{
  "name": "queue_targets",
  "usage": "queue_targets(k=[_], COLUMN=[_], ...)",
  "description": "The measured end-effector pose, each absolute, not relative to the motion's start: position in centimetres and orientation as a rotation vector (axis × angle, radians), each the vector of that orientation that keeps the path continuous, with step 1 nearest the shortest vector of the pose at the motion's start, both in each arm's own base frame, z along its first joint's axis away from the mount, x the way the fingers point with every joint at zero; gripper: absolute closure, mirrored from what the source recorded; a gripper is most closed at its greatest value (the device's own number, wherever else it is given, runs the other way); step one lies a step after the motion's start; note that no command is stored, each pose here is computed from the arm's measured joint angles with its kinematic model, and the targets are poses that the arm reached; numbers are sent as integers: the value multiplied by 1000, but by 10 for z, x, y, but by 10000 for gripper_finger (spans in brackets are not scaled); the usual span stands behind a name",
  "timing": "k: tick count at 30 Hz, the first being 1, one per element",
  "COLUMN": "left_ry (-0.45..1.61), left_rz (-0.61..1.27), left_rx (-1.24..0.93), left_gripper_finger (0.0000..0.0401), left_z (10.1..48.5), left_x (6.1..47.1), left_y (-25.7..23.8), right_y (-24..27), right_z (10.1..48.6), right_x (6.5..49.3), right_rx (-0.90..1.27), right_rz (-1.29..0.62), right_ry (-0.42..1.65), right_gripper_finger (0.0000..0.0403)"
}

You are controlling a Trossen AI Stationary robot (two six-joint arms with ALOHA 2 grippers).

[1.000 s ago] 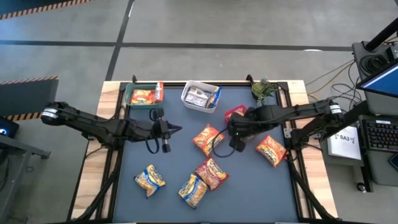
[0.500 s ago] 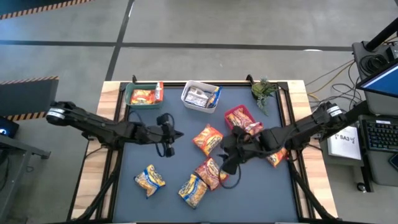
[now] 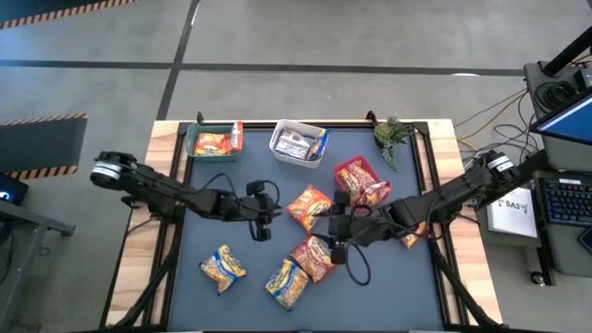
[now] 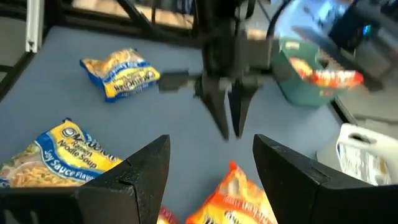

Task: Sort Maruchan noodles
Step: Put the orange noodle pack into the green bin

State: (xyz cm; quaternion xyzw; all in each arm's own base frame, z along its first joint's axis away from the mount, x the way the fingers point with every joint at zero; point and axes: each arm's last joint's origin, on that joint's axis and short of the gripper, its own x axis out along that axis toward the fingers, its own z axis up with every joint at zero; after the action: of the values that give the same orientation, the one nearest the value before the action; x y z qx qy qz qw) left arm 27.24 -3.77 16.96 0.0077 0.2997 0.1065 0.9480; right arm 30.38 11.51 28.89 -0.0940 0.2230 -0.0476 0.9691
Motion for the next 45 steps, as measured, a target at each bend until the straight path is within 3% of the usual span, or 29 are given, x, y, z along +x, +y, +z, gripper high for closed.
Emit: queue_targets(k=[7,13,24,39,45], left_ry=[654,643,664,772,776], left_rz=[227,234,296,336,338], left_rx=[16,17,43,83,82], left_gripper_finger=[268,245,243,244,268], left_z=[146,132,120,117,116], left_x=[282,293,321,318,318], left_y=[-39,-40,-40,-37,-37], right_y=[104,94,82,79,79], right_z=[285,283,279,278,277], right_x=[281,257,228,224,223], right_rx=[-207,-216,-186,-157,-176], right_rz=[-78,-76,-67,-23,-9], right_ry=[301,194,151,137,141], right_gripper_finger=[184,184,184,184,184])
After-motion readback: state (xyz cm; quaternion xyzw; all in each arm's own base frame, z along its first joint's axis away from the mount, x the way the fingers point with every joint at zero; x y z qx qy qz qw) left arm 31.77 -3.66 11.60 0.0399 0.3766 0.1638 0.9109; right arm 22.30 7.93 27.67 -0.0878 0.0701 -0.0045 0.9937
